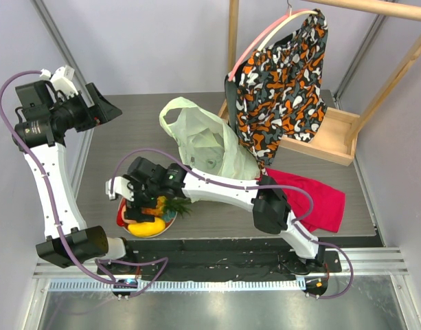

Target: Take the fake fruits out of the plastic bag

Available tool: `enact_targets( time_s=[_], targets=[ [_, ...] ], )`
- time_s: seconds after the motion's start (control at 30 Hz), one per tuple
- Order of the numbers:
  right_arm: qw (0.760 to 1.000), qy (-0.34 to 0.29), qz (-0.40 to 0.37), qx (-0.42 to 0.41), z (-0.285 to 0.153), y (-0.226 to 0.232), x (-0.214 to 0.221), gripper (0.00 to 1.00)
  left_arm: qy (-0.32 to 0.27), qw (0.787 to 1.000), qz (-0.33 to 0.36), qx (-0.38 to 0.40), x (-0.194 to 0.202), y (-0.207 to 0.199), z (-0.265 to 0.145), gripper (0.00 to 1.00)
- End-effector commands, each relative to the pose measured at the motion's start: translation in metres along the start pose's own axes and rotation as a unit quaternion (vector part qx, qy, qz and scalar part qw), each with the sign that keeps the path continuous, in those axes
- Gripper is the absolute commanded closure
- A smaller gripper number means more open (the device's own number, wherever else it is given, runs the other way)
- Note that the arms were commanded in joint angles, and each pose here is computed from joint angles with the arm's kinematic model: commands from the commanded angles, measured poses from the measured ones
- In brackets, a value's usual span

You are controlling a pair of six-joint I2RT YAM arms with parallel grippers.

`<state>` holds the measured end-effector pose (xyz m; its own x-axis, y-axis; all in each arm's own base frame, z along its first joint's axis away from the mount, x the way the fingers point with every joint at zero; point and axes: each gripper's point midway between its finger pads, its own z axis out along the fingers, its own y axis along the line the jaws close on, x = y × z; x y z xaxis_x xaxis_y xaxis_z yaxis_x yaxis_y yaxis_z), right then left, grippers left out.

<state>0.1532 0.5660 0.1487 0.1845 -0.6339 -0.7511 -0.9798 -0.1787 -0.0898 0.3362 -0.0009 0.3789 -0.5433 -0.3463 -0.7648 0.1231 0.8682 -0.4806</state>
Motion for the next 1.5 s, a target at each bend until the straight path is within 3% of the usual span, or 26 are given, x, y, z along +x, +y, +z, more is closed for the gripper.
enact_targets(
  time_s=[0.0, 0.2, 0.4, 0.8, 0.93, 1.03, 1.07, 1.2, 1.33, 1.43, 1.47],
  targets=[
    [0.999, -0.025, -0.014, 0.021, -0.011, -0.005, -0.022, 0.0, -0.021, 0.999, 0.018, 0.019, -0.013, -0.008, -0.003, 0.09],
    [0.999, -0.029, -0.013, 0.023, -0.013, -0.006, -0.026, 0.0, -0.022, 0.999, 0.02, 0.021, -0.014, -0.009, -0.003, 0.09],
    [0.998, -0.05, -0.045, 0.001, -0.042, 0.005, -0.046, 0.0, -0.022, 0.999, 0.02, 0.026, -0.018, -0.012, -0.005, 0.09],
    [0.999, -0.03, -0.037, -0.02, -0.059, 0.013, -0.034, 0.0, -0.028, 0.999, 0.024, 0.029, -0.021, -0.015, -0.006, 0.09],
    [0.999, -0.041, -0.035, 0.007, -0.096, -0.001, -0.045, 0.0, -0.033, 0.999, 0.029, 0.029, -0.025, -0.017, -0.008, 0.09],
    [0.999, -0.025, -0.011, 0.025, -0.124, -0.012, -0.028, 0.0, -0.038, 0.998, 0.034, 0.031, -0.029, -0.019, -0.01, 0.09],
    [0.998, -0.039, 0.0, 0.048, -0.152, -0.026, -0.029, 0.0, -0.039, 0.998, 0.034, 0.032, -0.03, -0.02, -0.009, 0.09],
    [0.999, -0.027, 0.015, 0.036, -0.204, -0.029, -0.006, 0.0, -0.038, 0.998, 0.035, 0.036, -0.034, -0.018, -0.005, 0.09],
    [0.999, 0.024, -0.029, 0.035, -0.247, -0.017, 0.02, 0.14, -0.04, 0.998, 0.041, 0.035, -0.04, -0.017, -0.003, 0.09],
    [0.995, 0.086, -0.046, 0.021, -0.27, 0.006, 0.056, 0.39, -0.041, 0.998, 0.044, 0.036, -0.043, -0.017, -0.003, 0.11],
    [0.989, 0.139, -0.043, 0.007, -0.268, 0.015, 0.088, 0.69, -0.04, 0.997, 0.046, 0.036, -0.042, -0.016, -0.002, 0.11]
  ],
)
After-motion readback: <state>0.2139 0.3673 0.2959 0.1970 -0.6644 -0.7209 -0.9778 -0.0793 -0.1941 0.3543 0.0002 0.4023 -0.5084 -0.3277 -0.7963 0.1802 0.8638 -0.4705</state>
